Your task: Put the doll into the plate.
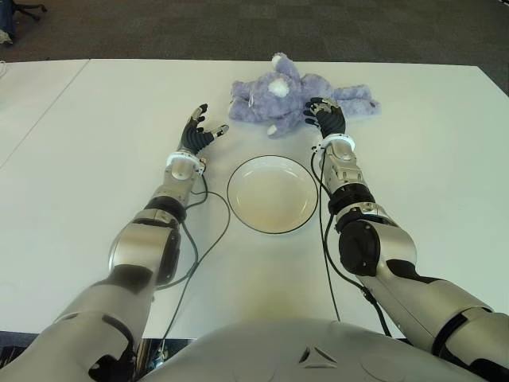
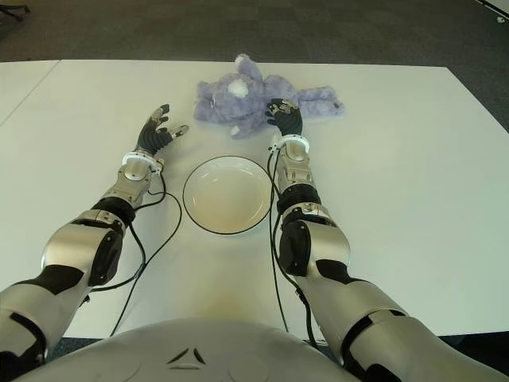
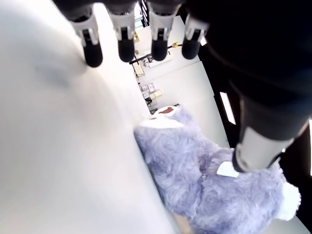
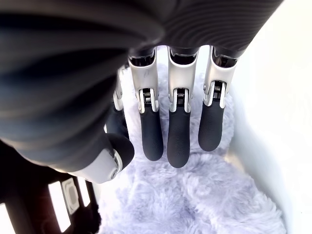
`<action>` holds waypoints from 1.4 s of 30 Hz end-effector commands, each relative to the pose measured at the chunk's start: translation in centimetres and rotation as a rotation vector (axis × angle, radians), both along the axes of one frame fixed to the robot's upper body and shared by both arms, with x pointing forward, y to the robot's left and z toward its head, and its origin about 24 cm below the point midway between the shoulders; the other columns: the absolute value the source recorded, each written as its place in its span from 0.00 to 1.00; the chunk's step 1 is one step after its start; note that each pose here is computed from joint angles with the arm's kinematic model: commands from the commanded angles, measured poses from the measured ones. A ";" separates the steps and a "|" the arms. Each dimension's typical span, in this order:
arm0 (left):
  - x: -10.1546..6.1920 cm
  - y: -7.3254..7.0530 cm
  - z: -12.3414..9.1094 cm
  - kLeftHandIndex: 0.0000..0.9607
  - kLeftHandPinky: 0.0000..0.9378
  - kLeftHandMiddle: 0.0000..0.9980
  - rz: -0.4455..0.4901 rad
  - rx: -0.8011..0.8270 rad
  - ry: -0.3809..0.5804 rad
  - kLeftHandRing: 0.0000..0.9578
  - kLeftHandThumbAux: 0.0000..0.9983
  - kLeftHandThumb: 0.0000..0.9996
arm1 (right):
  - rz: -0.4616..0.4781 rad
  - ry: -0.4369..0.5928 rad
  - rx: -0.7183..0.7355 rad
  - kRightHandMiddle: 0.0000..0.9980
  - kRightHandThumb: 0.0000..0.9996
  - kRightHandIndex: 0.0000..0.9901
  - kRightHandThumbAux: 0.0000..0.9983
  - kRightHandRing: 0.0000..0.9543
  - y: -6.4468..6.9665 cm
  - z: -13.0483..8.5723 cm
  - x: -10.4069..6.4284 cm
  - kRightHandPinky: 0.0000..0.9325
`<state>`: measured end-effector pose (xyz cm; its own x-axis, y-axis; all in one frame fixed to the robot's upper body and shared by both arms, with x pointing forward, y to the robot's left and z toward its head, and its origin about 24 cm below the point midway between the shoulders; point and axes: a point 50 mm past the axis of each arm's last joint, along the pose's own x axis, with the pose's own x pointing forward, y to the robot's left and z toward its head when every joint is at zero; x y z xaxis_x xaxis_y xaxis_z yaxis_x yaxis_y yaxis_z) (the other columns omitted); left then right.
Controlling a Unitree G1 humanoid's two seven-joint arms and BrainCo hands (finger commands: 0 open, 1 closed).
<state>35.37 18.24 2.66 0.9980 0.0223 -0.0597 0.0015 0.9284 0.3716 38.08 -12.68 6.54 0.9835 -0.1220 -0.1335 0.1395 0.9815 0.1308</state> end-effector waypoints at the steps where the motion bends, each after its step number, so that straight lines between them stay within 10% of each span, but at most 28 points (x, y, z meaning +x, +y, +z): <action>1: -0.1 0.2 -0.8 0.00 0.12 0.05 0.034 -0.021 0.069 0.08 0.67 0.15 | -0.878 -0.479 0.324 0.36 0.68 0.43 0.73 0.42 -0.4 4.9 -3.6 0.41; 42: 0.7 0.0 0.7 0.00 0.10 0.04 0.024 0.051 0.002 0.08 0.68 0.11 | -0.704 -0.839 0.233 0.33 0.68 0.42 0.73 0.39 -1.3 10.3 -3.6 0.39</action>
<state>35.49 18.14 2.83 0.9983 0.0182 -0.0548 0.0037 0.9269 0.3753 38.44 -14.36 11.65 0.9551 -0.2584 0.1451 0.2433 0.9632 0.1138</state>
